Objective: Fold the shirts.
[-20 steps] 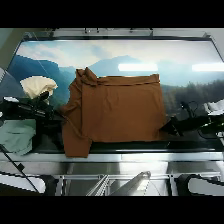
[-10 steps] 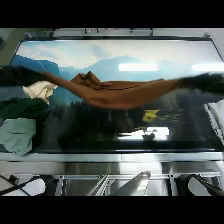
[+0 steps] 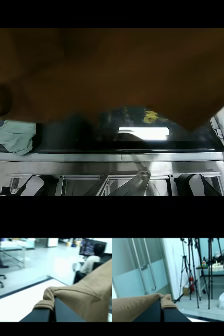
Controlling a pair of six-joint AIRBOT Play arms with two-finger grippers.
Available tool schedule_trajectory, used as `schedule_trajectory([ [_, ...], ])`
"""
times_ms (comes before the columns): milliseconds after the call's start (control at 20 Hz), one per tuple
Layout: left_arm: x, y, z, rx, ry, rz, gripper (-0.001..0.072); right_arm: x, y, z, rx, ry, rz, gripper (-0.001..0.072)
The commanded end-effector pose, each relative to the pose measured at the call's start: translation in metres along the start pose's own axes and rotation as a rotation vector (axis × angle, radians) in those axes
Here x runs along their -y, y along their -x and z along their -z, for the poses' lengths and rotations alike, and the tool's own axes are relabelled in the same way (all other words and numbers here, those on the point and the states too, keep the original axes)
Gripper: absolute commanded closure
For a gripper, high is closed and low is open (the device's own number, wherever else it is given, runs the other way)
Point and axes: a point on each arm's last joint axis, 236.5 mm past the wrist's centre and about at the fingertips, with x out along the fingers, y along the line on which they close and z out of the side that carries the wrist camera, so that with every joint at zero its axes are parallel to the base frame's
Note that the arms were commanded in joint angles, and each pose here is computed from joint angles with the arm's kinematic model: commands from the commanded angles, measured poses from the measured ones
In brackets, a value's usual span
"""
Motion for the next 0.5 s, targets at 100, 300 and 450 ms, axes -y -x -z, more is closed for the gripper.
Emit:
schedule_trajectory([
  [100,-0.028,0.008,0.014,-0.058,0.098,-0.073,0.0687,0.012,0.001,0.013,-0.070,0.019,0.044,0.0696],
  [300,-0.098,-0.042,0.139,-0.402,0.375,-0.018,0.0687,0.065,-0.022,0.110,-0.330,-0.150,0.052,0.0696],
  [450,-0.138,-0.103,0.244,-0.641,0.467,0.023,0.0687,0.118,-0.035,0.220,-0.529,-0.354,0.111,0.0696],
])
